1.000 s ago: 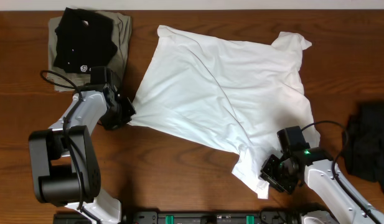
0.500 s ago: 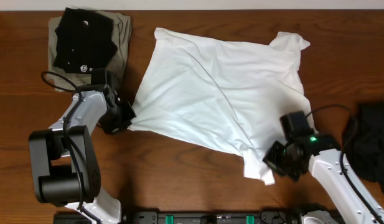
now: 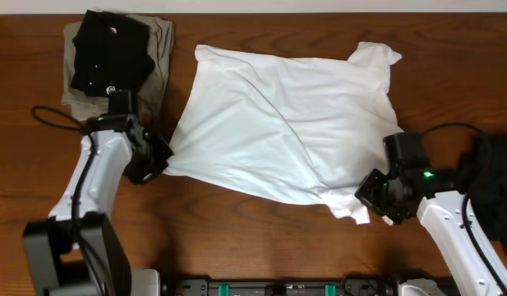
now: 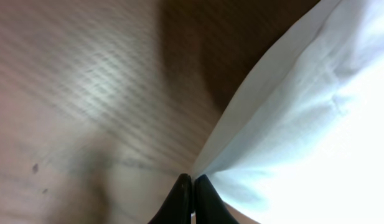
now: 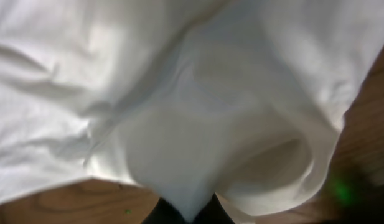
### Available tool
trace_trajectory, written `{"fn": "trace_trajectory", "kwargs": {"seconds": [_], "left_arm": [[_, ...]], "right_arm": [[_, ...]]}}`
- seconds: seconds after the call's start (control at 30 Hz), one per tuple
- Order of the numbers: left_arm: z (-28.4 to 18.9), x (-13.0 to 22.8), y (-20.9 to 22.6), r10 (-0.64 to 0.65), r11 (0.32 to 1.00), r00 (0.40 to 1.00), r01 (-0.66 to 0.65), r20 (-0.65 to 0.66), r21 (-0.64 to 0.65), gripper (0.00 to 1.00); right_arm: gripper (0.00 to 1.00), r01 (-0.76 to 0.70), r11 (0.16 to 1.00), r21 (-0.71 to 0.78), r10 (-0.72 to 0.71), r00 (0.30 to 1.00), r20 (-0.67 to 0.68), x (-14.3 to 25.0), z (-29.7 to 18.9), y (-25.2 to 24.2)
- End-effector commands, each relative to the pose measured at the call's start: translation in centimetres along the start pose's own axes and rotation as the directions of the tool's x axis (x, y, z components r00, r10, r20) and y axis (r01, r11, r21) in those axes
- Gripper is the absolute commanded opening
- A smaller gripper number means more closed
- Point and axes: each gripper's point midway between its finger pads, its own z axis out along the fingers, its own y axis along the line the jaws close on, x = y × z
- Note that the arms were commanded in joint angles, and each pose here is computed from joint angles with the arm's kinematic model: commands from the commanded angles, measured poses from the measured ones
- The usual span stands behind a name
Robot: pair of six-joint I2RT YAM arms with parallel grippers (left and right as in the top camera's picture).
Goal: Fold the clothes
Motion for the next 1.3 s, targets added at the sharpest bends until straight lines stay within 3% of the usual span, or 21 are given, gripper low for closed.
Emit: {"fn": "trace_trajectory", "kwargs": {"seconds": [0.0, 0.3, 0.63, 1.27], "left_arm": [[-1.0, -0.5, 1.6, -0.072, 0.997, 0.997, 0.073, 0.043, -0.033, 0.06], [-1.5, -0.2, 4.2, -0.156, 0.985, 0.988, 0.156, 0.006, -0.066, 0.06], [-1.5, -0.4, 4.3, -0.164, 0.984, 0.986, 0.164, 0.009, -0.063, 0.06], [-2.1, -5.3, -0.2, -0.109, 0.987, 0.977, 0.084, 0.185, 0.137, 0.06]], "right_arm": [[0.01, 0.002, 1.000, -0.009, -0.002, 0.999, 0.041, -1.5, -0.5, 0.0], [0.02, -0.006, 0.999, -0.045, 0.010, 0.996, 0.089, -3.4, -1.0, 0.1], [0.01, 0.019, 0.995, -0.103, -0.003, 0.988, 0.155, -5.2, -1.9, 1.6], [0.02, -0.026, 0.999, -0.029, 0.031, 0.987, 0.158, -6.1, -0.4, 0.7]]}}
